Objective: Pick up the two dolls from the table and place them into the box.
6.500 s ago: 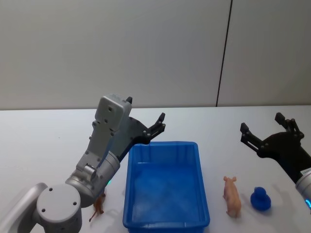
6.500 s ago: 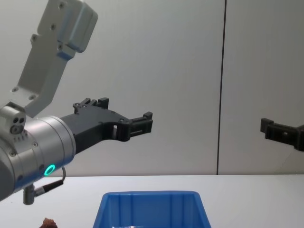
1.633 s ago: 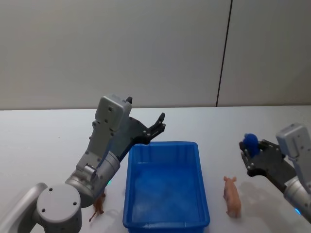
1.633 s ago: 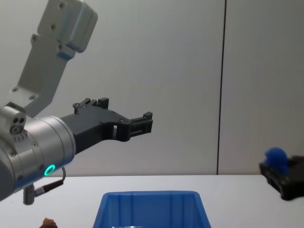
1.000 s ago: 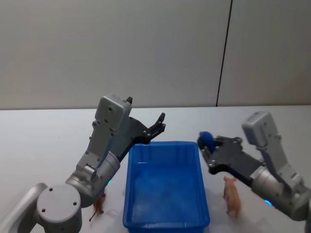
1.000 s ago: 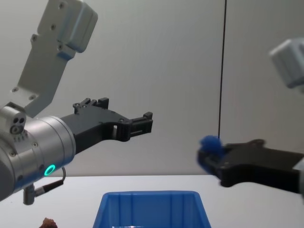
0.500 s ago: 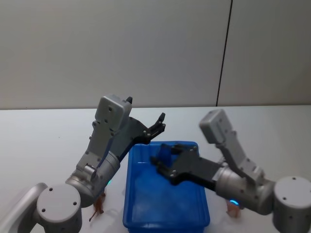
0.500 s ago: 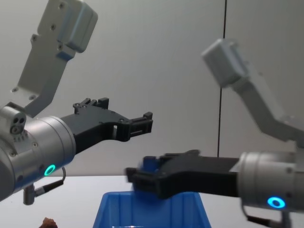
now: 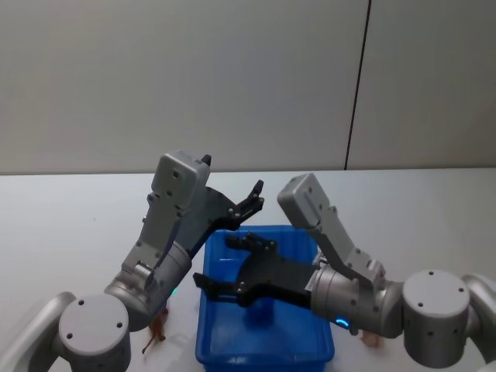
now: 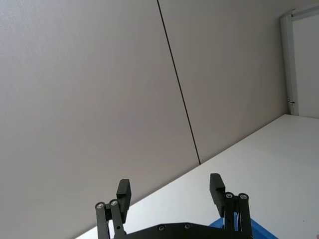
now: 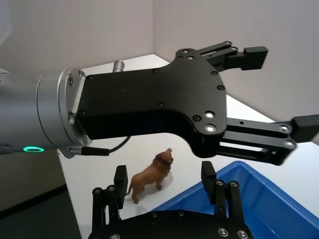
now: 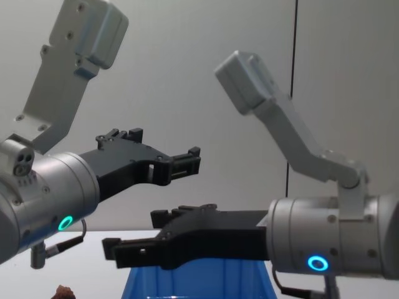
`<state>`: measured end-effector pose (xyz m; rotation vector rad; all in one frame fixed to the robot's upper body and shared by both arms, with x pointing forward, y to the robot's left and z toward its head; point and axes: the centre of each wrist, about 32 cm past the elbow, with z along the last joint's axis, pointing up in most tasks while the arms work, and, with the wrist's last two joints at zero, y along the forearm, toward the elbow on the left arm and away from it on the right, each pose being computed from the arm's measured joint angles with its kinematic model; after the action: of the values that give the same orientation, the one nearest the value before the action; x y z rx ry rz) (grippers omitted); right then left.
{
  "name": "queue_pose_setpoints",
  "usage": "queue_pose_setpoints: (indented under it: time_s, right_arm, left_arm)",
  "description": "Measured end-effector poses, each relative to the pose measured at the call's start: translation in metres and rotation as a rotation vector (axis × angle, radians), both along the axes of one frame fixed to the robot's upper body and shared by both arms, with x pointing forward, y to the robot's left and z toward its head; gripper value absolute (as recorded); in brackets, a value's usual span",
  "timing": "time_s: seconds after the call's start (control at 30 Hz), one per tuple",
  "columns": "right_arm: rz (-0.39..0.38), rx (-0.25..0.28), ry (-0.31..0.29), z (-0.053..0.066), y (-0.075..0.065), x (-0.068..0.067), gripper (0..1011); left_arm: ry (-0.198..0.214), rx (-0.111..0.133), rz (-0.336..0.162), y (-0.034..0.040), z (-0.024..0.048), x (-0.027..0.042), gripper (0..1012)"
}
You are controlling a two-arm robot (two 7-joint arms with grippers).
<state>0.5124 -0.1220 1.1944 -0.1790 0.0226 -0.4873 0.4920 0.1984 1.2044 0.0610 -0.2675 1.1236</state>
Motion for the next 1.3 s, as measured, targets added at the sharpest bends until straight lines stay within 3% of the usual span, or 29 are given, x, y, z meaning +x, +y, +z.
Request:
queue_pose_setpoints:
  time_s: [0.17,0.43,0.9,1.07,1.3]
  right_arm:
    - [0.009,-0.001,0.004,0.000,0.001,0.001,998]
    - [-0.032,-0.004,-0.010,0.000,-0.012,-0.002,1000]
    - [-0.203,0.026,-0.063,0.004,-0.068,-0.023,1000]
    - [-0.285,0.061,-0.094,0.011,-0.092,-0.037,1001]
    - [-0.392,0.118,-0.127,0.019,-0.122,-0.066,1001]
  left_arm:
    - [0.000,0.000,0.000,0.0000,0.0000,0.0000,1003]
    - [0.000,0.000,0.000,0.0000,0.0000,0.0000,1003]
    - [0.000,0.000,0.000,0.0000,0.0000,0.0000,1003]
    - [0.000,0.000,0.000,0.0000,0.0000,0.0000,1003]
    - [0.000,0.000,0.000,0.0000,0.0000,0.0000,1003]
